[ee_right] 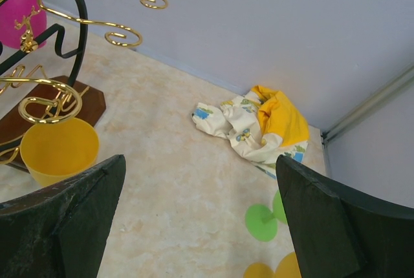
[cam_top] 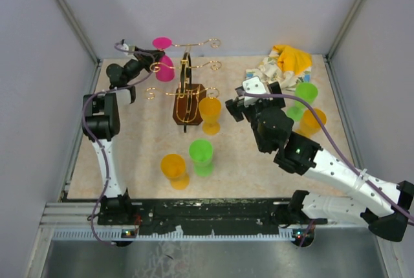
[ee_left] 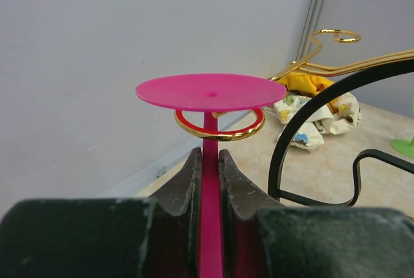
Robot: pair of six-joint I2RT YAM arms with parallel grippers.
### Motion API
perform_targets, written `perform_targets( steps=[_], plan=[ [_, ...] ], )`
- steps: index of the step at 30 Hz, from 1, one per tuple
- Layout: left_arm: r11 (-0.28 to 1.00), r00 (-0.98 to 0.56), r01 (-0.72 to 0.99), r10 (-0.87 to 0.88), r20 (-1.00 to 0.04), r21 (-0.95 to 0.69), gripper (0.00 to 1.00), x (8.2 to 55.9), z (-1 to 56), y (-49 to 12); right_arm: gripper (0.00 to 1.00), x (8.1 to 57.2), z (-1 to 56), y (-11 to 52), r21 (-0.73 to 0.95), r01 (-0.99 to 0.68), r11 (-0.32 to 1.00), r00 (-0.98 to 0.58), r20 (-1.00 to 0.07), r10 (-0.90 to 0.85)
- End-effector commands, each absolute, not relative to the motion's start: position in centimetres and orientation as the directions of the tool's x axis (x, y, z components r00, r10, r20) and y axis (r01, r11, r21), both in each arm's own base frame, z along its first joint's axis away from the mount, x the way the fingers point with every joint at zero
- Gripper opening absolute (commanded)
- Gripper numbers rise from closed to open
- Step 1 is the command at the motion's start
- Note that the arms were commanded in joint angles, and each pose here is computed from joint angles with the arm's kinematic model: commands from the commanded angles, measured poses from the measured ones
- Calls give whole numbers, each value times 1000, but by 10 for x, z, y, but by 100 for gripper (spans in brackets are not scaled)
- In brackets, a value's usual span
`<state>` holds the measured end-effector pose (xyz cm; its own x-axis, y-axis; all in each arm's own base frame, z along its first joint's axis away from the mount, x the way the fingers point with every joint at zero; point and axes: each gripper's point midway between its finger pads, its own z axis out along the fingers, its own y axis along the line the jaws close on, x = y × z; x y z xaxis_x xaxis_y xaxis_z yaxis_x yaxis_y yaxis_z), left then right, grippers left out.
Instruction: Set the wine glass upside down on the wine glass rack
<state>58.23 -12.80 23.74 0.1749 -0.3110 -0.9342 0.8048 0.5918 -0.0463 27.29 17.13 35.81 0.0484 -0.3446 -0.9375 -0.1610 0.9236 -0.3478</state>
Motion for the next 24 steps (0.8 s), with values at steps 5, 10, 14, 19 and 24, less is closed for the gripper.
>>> perform_targets(
  steps=[5, 10, 14, 19, 24],
  plan=[
    [616, 295, 786, -292, -910, 57, 0, 562, 278, -118, 99, 270, 377, 163, -293, -146, 945, 74, -956, -285],
    [605, 300, 794, -307, -903, 58, 0, 548, 280, -120, 99, 270, 375, 162, -298, -146, 943, 71, -954, -291],
    [632, 312, 773, -305, -900, 53, 0, 549, 279, -115, 99, 269, 375, 161, -302, -146, 942, 70, -953, -294],
    [649, 325, 761, -339, -883, 31, 0, 553, 279, -111, 99, 269, 373, 161, -302, -145, 942, 71, -953, -295],
    [662, 359, 749, -383, -851, 18, 0, 548, 279, -105, 99, 271, 369, 164, -319, -147, 936, 67, -948, -312]
  ],
)
